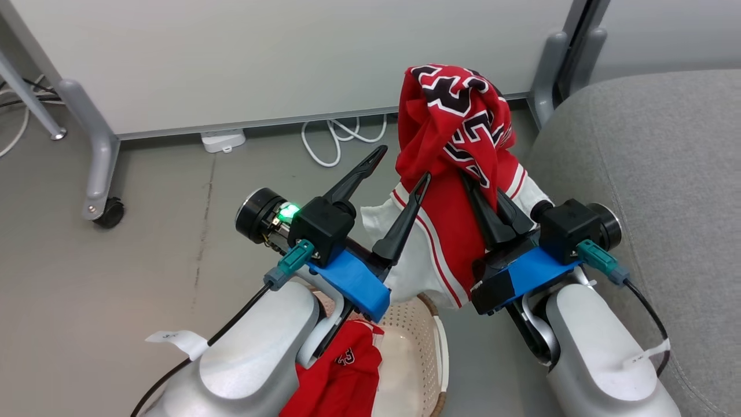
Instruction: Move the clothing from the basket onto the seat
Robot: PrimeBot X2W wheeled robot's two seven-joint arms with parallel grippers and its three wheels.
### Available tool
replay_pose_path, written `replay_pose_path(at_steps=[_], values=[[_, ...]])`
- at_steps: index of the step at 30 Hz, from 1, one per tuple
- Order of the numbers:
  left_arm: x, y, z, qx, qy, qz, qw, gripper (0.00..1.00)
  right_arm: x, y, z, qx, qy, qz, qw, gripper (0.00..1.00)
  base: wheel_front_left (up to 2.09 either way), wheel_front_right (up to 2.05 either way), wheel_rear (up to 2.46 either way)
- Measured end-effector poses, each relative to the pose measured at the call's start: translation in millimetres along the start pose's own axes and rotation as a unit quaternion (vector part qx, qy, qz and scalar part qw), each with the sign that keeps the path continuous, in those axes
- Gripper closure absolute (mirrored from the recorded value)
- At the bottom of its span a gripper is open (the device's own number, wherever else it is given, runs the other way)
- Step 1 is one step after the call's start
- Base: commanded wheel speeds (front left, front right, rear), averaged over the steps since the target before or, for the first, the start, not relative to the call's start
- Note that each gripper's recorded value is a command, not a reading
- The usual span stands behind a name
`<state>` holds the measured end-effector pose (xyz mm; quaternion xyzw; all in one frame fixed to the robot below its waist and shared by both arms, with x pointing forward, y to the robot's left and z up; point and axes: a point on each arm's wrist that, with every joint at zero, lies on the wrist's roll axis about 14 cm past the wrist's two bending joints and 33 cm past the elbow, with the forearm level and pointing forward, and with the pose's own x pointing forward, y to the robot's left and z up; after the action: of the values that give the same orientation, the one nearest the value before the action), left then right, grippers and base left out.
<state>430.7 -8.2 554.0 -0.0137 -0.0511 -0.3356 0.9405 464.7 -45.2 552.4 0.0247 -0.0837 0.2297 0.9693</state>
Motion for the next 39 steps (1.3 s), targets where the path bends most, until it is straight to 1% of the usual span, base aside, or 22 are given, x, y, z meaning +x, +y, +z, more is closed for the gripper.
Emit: replay_pose_path(at_steps=[11, 18, 24, 28, 33, 39], values=[[28, -36, -18, -0.019, 0.005, -0.067, 0.998, 0.00, -34, -61, 4, -0.016, -0.004, -0.090, 0.996, 1.00, 0.00, 0.00, 0.00], [43, -62, -27, -0.032, 0.007, -0.109, 0.994, 0.00, -62, -95, 8, -0.033, -0.003, -0.148, 0.988, 1.00, 0.00, 0.00, 0.00], [53, -82, -33, -0.038, 0.007, -0.141, 0.989, 0.00, -91, -122, 9, -0.043, 0.002, -0.198, 0.979, 1.00, 0.00, 0.00, 0.00], [60, -93, -35, -0.042, 0.005, -0.161, 0.986, 0.00, -110, -135, 9, -0.048, 0.007, -0.226, 0.973, 1.00, 0.00, 0.00, 0.00], [66, -105, -38, -0.047, 0.005, -0.180, 0.983, 0.00, -129, -143, 9, -0.052, 0.011, -0.251, 0.967, 1.00, 0.00, 0.00, 0.00], [72, -109, -40, -0.048, 0.003, -0.189, 0.981, 0.00, -138, -150, 6, -0.049, 0.016, -0.265, 0.963, 1.00, 0.00, 0.00, 0.00]])
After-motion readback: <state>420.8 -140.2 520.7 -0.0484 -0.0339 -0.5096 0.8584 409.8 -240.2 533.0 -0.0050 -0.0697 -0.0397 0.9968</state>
